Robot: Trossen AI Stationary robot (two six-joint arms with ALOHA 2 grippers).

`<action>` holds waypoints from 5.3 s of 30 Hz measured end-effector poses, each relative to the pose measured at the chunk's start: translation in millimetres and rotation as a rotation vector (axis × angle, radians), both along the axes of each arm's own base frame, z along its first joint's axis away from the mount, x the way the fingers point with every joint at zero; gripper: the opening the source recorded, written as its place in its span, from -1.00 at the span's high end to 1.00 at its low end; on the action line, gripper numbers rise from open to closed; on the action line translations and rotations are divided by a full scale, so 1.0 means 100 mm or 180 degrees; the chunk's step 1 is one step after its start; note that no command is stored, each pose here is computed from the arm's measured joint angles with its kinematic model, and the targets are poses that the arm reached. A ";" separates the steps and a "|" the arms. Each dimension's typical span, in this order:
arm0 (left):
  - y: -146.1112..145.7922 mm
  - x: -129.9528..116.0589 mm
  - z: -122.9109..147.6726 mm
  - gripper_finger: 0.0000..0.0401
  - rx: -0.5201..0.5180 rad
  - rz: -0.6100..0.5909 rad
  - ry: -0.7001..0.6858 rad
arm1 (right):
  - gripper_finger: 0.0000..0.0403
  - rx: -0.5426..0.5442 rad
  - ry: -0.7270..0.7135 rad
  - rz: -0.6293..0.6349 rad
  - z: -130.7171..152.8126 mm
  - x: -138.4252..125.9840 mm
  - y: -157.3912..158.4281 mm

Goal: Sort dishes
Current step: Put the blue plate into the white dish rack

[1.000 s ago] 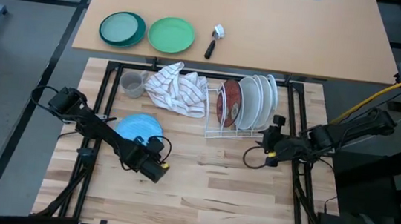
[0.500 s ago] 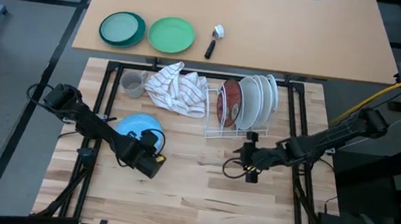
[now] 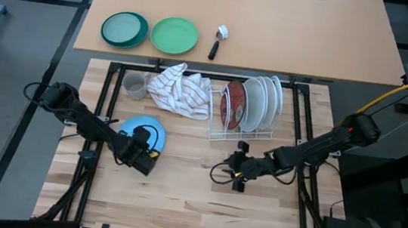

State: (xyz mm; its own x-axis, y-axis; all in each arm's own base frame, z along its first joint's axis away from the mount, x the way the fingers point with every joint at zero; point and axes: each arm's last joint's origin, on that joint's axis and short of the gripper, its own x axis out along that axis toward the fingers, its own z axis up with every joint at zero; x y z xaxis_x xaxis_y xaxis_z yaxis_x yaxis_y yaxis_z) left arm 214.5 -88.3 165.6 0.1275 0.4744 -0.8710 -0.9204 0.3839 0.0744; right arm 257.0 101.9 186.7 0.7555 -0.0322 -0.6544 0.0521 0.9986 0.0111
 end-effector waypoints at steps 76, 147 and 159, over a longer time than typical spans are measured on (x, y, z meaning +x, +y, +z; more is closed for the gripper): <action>-0.14 -0.06 -0.09 1.00 -0.0626 -0.0195 -0.0219 | 0.18 0.1547 -0.0539 -0.1415 -0.69 0.51 0.20; -0.42 0.26 -0.32 1.00 -0.0670 -0.0320 -0.0669 | 0.75 0.2036 -0.0926 -0.1688 -0.74 1.00 0.17; -0.50 -0.10 -0.33 1.00 -0.0296 0.0005 -0.0180 | 0.84 0.1846 -0.1361 -0.1647 -0.57 1.03 0.15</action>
State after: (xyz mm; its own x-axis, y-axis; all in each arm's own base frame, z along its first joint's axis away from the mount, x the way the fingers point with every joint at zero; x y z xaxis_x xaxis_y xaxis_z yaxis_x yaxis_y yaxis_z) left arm 204.2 -138.4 132.9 0.1770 0.3920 -0.9028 -0.9227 0.3852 -0.0136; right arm 360.0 117.1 129.3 0.9218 -0.1885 -0.3388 0.3710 0.6822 0.6300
